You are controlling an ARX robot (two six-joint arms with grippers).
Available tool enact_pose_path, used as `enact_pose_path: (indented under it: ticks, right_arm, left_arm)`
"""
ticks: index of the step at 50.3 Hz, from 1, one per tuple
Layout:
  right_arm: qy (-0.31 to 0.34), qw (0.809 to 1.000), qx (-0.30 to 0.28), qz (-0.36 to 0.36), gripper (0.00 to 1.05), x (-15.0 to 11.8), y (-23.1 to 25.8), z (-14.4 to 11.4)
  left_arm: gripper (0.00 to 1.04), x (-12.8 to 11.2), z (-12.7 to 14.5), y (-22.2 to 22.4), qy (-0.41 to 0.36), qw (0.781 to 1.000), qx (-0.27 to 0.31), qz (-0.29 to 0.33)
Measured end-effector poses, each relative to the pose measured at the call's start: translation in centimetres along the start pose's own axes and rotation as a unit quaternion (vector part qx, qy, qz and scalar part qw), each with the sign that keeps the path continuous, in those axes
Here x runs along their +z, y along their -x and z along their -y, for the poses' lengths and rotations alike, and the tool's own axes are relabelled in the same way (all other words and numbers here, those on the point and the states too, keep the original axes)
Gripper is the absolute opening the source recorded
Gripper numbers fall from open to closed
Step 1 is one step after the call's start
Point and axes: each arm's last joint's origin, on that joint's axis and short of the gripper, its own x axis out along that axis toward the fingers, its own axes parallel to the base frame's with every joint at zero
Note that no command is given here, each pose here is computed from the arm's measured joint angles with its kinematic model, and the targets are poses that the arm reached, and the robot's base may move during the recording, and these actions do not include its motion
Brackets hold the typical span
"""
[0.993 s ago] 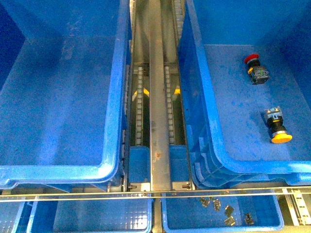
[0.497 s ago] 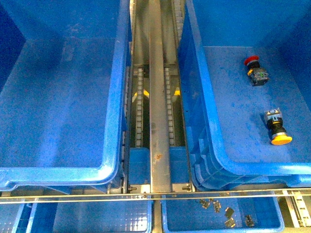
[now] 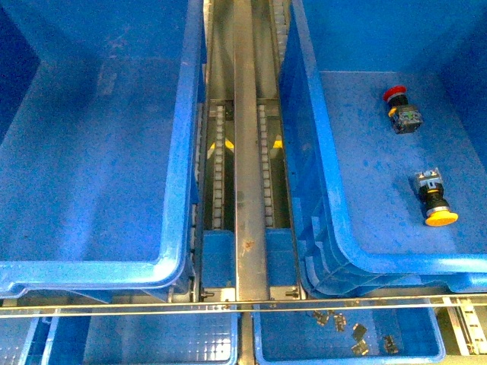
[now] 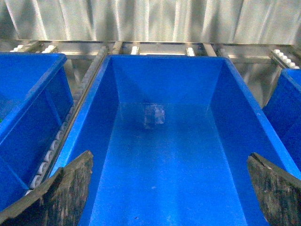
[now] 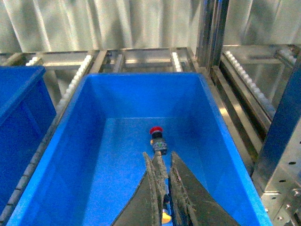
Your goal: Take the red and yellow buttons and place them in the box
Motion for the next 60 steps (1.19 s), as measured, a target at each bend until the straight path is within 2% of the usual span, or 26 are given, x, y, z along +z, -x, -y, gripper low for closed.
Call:
enact_pose_path:
  ticks: [10, 18, 31, 32, 35, 60]
  right_arm:
    - [0.001, 1.000, 0.000, 0.001, 0.05, 0.01, 0.01, 0.00]
    - [0.001, 1.000, 0.000, 0.001, 0.43, 0.01, 0.01, 0.00]
    - [0.001, 1.000, 0.000, 0.001, 0.85, 0.01, 0.01, 0.00]
    - [0.001, 1.000, 0.000, 0.001, 0.92, 0.01, 0.01, 0.00]
    - [0.001, 1.000, 0.000, 0.001, 1.00, 0.01, 0.01, 0.00]
    - [0.001, 1.000, 0.000, 0.001, 0.99, 0.01, 0.01, 0.00]
  left_arm:
    - [0.97, 0.00, 0.00, 0.00, 0.000, 1.000, 0.000, 0.000]
    - [0.97, 0.00, 0.00, 0.00, 0.000, 1.000, 0.000, 0.000]
    - [0.97, 0.00, 0.00, 0.00, 0.000, 1.000, 0.000, 0.000]
    - [0.97, 0.00, 0.00, 0.00, 0.000, 1.000, 0.000, 0.000]
    - [0.97, 0.00, 0.00, 0.00, 0.000, 1.000, 0.000, 0.000]
    - [0.97, 0.00, 0.00, 0.00, 0.000, 1.000, 0.000, 0.000]
